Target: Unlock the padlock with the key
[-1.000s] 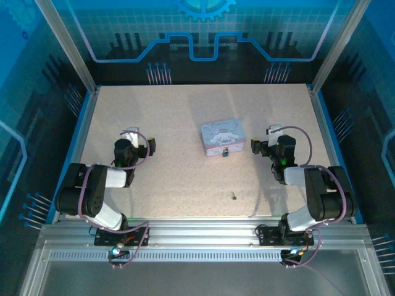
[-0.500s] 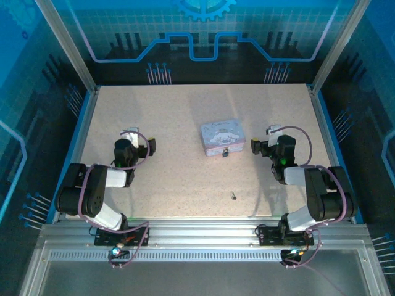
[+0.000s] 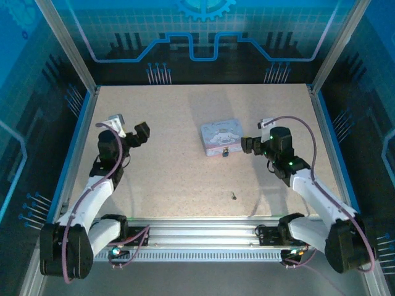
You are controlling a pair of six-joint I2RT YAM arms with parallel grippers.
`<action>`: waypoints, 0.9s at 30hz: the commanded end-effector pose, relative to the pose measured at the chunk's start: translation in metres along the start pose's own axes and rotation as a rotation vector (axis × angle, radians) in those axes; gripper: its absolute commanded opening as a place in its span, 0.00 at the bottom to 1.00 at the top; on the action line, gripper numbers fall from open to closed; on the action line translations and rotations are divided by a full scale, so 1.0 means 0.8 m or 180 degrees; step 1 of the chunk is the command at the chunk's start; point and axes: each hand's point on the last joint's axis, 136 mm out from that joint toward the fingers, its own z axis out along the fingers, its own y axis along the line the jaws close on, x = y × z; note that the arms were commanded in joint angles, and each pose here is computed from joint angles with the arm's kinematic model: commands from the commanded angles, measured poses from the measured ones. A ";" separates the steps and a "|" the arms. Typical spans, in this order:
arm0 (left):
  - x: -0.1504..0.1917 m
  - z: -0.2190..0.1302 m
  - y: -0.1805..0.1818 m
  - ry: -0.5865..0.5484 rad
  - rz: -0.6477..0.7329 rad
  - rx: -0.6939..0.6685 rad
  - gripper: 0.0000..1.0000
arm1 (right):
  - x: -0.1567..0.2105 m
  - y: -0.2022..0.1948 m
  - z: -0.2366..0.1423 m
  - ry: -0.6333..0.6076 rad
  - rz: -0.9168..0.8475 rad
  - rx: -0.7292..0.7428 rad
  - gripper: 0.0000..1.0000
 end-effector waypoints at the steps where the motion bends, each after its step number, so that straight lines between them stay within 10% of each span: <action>1: 0.063 -0.017 -0.023 0.0878 -0.0733 0.0199 0.99 | 0.052 0.017 -0.034 0.0667 0.0417 0.0021 0.91; 12: 0.151 -0.039 -0.135 0.1579 -0.0677 0.0942 0.99 | 0.186 0.106 -0.078 0.1919 0.0481 -0.0289 0.73; 27: 0.167 -0.027 -0.153 0.1720 -0.0603 0.0967 0.99 | 0.279 0.129 -0.071 0.2685 0.0241 -0.0226 0.49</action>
